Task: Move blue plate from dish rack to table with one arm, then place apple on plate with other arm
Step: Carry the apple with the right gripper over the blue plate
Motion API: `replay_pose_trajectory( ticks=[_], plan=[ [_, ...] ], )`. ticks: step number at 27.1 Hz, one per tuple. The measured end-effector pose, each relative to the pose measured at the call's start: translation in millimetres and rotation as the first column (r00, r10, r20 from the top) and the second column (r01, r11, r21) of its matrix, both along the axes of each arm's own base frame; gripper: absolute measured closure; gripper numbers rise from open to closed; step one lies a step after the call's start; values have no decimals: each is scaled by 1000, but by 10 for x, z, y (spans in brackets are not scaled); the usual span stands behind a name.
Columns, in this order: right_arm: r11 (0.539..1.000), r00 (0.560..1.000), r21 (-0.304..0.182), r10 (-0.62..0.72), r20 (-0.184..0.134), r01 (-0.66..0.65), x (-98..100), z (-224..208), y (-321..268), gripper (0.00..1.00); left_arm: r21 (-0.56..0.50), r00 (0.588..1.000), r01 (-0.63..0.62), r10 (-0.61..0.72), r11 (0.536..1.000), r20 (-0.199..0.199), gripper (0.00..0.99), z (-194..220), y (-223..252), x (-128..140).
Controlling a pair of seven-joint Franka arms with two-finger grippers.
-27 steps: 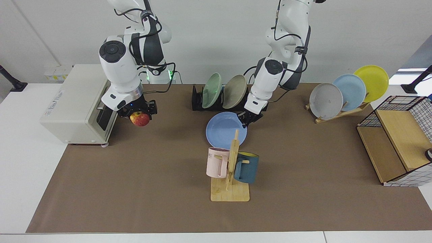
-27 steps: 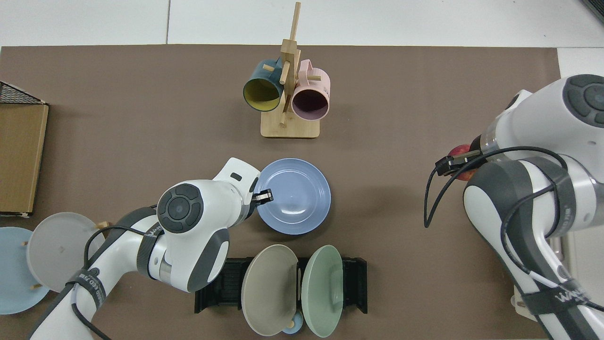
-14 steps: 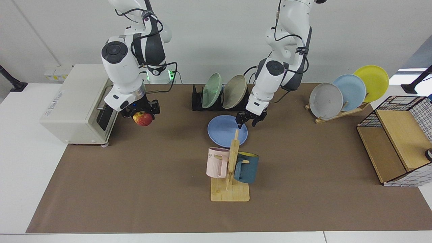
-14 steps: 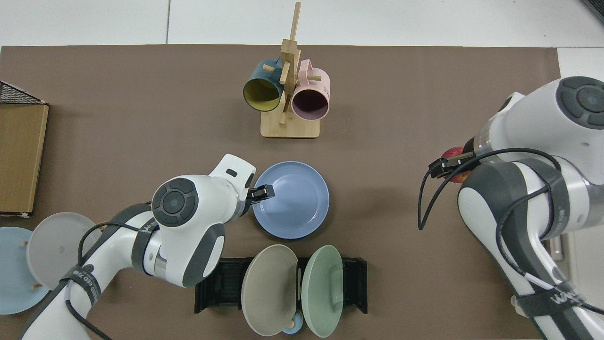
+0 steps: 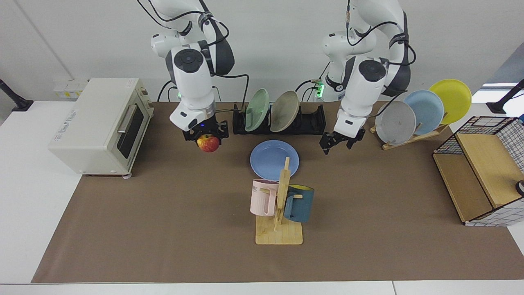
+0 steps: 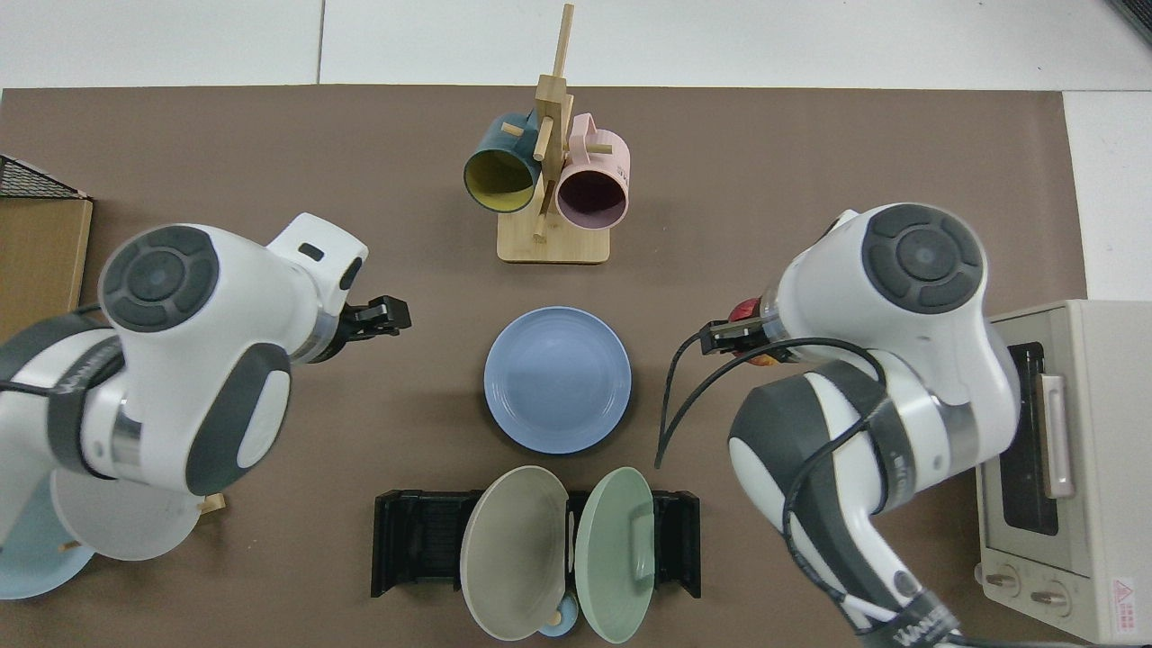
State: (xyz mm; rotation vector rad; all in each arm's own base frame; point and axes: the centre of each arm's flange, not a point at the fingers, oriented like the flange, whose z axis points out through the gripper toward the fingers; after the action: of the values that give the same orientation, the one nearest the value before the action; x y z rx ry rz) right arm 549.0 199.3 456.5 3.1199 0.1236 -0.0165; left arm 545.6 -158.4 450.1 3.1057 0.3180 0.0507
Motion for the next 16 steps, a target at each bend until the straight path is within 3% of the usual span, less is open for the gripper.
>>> replay_pose_trajectory(
  ticks=[7,16],
  plan=[
    [995,995,7,-101,15,101,-252,-238,858,242,31,993,99,-97,995,-63,9,795,726,44],
    [977,977,20,-212,22,212,-535,-750,1718,242,28,983,181,-180,983,-34,9,1527,1600,-214]
  ],
)
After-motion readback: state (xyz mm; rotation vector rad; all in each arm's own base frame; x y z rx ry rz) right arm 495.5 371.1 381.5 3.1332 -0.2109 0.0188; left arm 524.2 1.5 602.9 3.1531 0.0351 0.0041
